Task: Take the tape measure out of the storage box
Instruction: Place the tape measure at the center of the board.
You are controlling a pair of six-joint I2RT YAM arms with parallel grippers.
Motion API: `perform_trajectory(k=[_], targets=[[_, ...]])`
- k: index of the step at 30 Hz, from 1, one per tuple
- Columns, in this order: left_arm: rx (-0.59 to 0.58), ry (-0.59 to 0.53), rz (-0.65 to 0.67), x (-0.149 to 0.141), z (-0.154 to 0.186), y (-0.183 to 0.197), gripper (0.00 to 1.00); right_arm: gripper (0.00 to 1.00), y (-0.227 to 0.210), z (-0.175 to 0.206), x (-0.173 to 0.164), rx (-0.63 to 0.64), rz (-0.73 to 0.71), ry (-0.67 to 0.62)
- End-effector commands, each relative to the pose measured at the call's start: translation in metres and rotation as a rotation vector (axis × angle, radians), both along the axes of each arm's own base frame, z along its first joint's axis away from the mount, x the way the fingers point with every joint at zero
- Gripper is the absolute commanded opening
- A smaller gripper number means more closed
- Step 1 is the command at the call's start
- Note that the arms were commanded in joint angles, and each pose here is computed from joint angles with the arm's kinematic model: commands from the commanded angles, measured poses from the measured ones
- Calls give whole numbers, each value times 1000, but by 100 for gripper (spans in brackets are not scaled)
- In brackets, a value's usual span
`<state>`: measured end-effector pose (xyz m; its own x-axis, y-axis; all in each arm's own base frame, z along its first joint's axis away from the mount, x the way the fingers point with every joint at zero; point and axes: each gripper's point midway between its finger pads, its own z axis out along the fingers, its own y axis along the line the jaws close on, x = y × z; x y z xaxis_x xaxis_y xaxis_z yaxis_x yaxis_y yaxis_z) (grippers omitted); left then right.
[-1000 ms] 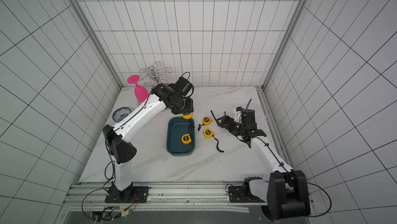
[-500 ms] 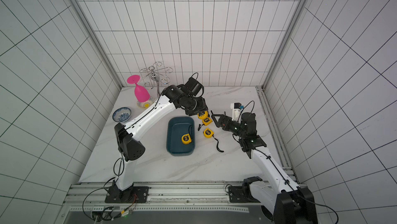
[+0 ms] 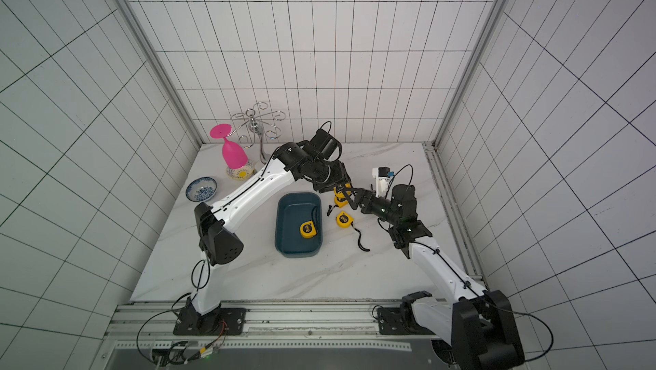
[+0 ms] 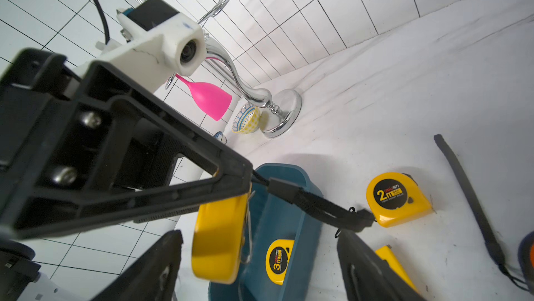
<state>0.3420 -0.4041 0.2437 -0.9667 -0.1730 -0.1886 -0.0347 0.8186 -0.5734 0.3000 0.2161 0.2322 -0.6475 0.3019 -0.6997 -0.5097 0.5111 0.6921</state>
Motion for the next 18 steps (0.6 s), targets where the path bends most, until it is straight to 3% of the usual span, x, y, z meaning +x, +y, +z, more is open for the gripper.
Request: perform_trajectory(k=[1,5,13,16,17,18], targets=[[-74,-32,-22,3,16,-15,0,83,7,3,-2,9,31,-40],[-88,-27,-41,-1,18,-19,0,70,10,3,1,19,36,-37],[-87,-25,-57,-3,15,-20,0,30,9,1,2,14,25,-24],[-78,-27,-59,-3,12,-18,0,24,7,-2,0,2,17,-15],[-75,-29,-59,-2,12,-17,6,23,6,-3,-1,-1,15,-12],[-68,-34,-58,-1,10,-15,22,22,4,-5,-2,-5,9,-6]])
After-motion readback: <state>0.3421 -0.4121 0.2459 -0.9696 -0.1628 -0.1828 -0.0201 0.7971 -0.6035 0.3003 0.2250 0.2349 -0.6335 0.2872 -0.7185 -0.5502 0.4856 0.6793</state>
